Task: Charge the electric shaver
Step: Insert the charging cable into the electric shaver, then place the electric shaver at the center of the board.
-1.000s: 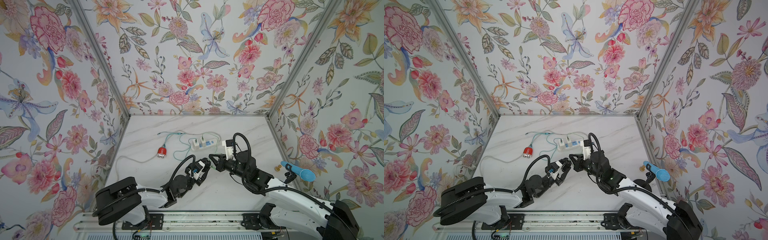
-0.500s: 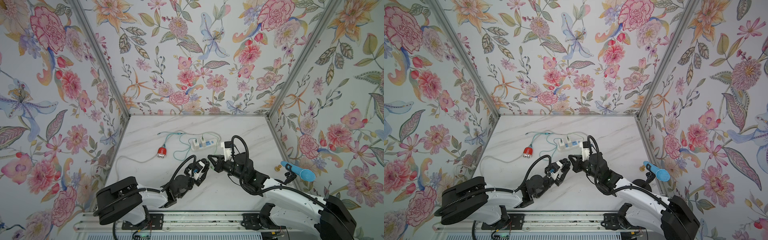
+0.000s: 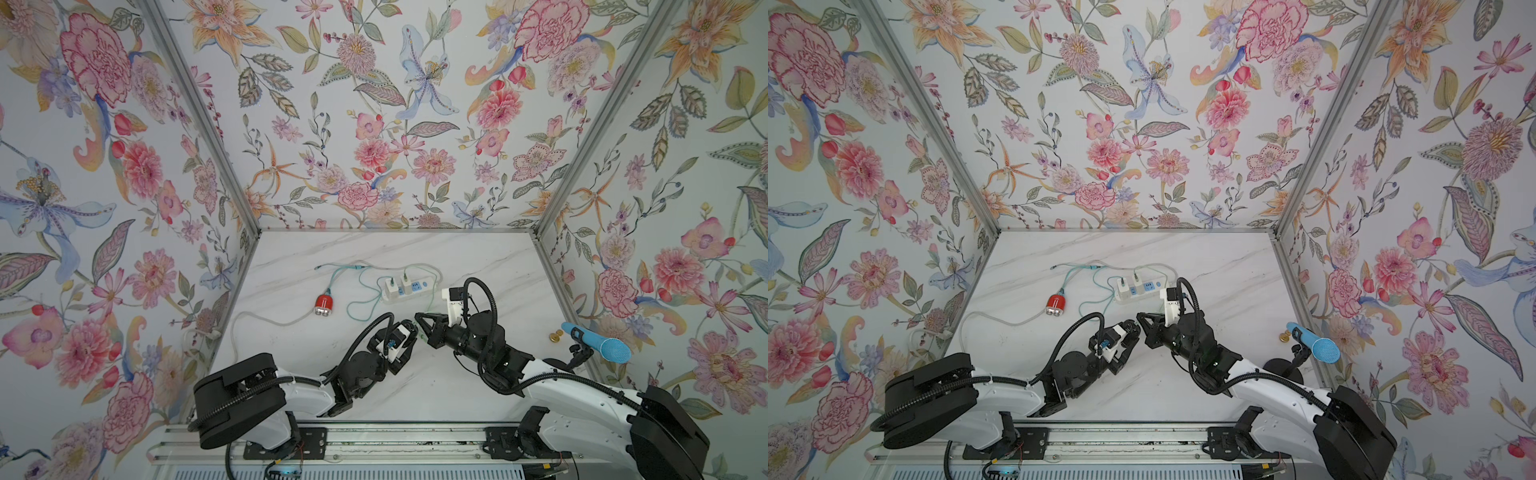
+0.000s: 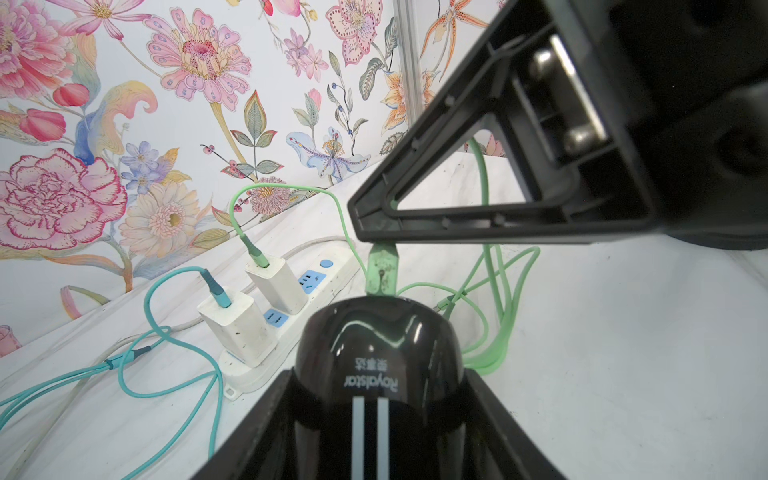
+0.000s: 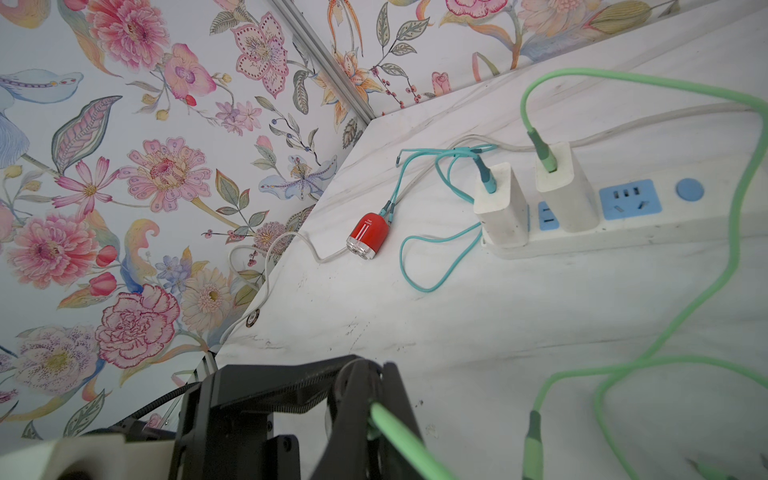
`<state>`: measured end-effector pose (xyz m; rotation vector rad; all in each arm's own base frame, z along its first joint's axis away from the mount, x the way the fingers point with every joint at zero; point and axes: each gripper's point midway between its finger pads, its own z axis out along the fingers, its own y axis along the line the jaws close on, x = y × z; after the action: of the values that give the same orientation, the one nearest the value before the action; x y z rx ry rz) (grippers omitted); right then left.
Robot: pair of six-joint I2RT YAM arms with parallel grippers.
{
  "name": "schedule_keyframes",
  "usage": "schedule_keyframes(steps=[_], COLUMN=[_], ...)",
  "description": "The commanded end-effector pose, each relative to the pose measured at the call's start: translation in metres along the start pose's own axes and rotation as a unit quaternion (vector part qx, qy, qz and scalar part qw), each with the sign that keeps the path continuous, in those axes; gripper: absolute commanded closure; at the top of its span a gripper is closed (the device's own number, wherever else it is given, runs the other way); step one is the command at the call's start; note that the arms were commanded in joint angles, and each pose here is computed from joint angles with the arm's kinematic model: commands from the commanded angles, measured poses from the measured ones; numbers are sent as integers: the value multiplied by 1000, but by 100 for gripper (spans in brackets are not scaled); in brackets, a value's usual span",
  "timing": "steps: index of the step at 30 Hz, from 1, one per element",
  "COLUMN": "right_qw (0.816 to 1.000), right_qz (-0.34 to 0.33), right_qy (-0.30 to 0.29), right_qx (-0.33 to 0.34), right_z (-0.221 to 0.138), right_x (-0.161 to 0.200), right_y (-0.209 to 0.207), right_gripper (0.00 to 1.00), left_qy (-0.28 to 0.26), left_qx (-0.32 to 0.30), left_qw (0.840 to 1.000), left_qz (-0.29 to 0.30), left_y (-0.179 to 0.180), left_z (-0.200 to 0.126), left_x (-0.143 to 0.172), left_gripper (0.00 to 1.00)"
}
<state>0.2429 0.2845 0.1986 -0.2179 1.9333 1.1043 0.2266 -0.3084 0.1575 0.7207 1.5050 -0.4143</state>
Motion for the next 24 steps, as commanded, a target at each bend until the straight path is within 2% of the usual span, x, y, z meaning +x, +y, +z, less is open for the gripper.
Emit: schedule_keyframes(steps=[1,7,12,16,20,24], right_qw=[993,995,996,996,992,993], right_qz=[11,10,17,10,-7,-11], right_qy=[110,84,80,91,130,104], right_qx=[41,45,36,17,9,61], right_z=[-9,-21,-32,-36,-44,-58], right_x=[61,40,33,32,37,24], right_y=[-30,-31,-30,-19,-10,-29], right_gripper=[85,76,65,63,62,62], left_qy=[-151,-125,-98,-74,-17,67], left_qx=[-20,-17,-20,-34,-40,-59], left_qw=[986,990,994,996,999,996], left_qz=[-62,-59,-52,-39,-9,23], left_y=[15,13,12,18,27,38], left_z=[-11,-9,-5,0,13,15], left_x=[-80,-57,-35,-21,-7,18], left_gripper=[100,100,100,100,100,100])
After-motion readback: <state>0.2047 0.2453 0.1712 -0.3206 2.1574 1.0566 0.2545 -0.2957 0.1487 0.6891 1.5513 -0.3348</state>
